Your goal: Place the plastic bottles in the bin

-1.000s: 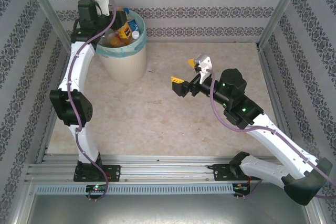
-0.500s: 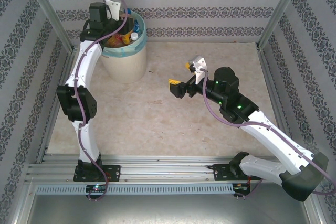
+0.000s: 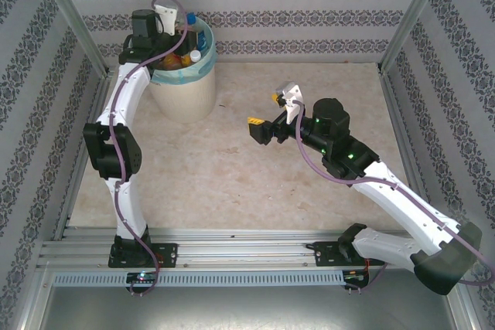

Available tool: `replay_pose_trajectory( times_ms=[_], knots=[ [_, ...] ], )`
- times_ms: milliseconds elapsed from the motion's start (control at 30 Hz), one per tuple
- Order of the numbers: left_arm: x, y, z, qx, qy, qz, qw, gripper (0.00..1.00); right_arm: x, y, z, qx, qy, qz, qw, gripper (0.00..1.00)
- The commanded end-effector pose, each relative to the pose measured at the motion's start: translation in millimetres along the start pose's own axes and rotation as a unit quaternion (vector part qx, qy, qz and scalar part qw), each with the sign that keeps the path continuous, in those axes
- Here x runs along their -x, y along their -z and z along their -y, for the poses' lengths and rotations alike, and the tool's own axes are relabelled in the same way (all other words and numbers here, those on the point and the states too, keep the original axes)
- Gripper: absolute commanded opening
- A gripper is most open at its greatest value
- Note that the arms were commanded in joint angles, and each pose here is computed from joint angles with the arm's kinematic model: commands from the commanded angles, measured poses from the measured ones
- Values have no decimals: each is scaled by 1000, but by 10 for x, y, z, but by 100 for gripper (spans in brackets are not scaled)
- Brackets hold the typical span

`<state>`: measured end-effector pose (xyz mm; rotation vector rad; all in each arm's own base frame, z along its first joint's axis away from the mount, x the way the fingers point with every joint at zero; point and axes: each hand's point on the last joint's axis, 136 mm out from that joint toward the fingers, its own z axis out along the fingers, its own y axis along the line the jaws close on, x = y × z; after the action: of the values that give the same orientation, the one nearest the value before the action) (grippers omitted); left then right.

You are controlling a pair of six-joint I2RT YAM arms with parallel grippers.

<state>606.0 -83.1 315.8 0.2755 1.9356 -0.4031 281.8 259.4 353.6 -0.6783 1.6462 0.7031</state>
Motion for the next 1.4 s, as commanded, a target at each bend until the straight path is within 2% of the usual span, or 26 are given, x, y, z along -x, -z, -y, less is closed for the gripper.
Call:
replay_pose_trajectory(
  times_ms=[0, 167, 233, 433, 533, 633, 733, 800, 833, 933, 1033, 1100, 1167, 1367],
  knots=[
    [-1465, -335, -335, 25, 79, -190, 978, 39, 149, 21, -24, 5, -5, 13, 1000, 98],
    [-1186, -301, -313, 18, 79, -164, 983, 42, 162, 2, -29, 7, -5, 12, 1000, 98],
    [-951, -248, -283, 12, 82, -142, 986, 47, 168, -13, -34, 9, -7, 11, 1000, 98],
    [35, 93, -32, -19, 82, -40, 996, 66, 211, -29, -57, 15, -8, 12, 1000, 97],
    [365, 263, 64, -28, 80, -6, 996, 75, 226, -26, -70, 17, -8, 14, 1000, 97],
    [561, 397, 136, -35, 75, 17, 996, 82, 226, -15, -79, 18, -9, 14, 1000, 97],
    [662, 488, 155, -29, 63, 30, 997, 83, 233, 3, -85, 19, -8, 16, 1000, 97],
    [742, 554, 136, -15, 54, 40, 998, 79, 222, 5, -85, 19, -10, 14, 1000, 97],
    [786, 584, 118, -6, 52, 46, 998, 72, 219, 10, -85, 19, -10, 14, 1000, 97],
    [859, 602, 116, -5, 57, 60, 997, 42, 208, 5, -92, 20, -14, 12, 1000, 97],
    [766, 491, 121, -10, 64, 48, 997, 22, 202, 6, -92, 19, -14, 12, 1000, 97],
    [642, 400, 149, -18, 65, 27, 997, 17, 190, -2, -91, 19, -15, 9, 1000, 97],
    [495, 298, 162, -18, 63, 4, 998, 17, 178, -9, -92, 19, -15, 7, 1000, 97],
    [-164, 15, 62, -6, 87, -90, 992, 13, 152, -21, -90, 19, -17, 2, 1000, 97]
  ],
)
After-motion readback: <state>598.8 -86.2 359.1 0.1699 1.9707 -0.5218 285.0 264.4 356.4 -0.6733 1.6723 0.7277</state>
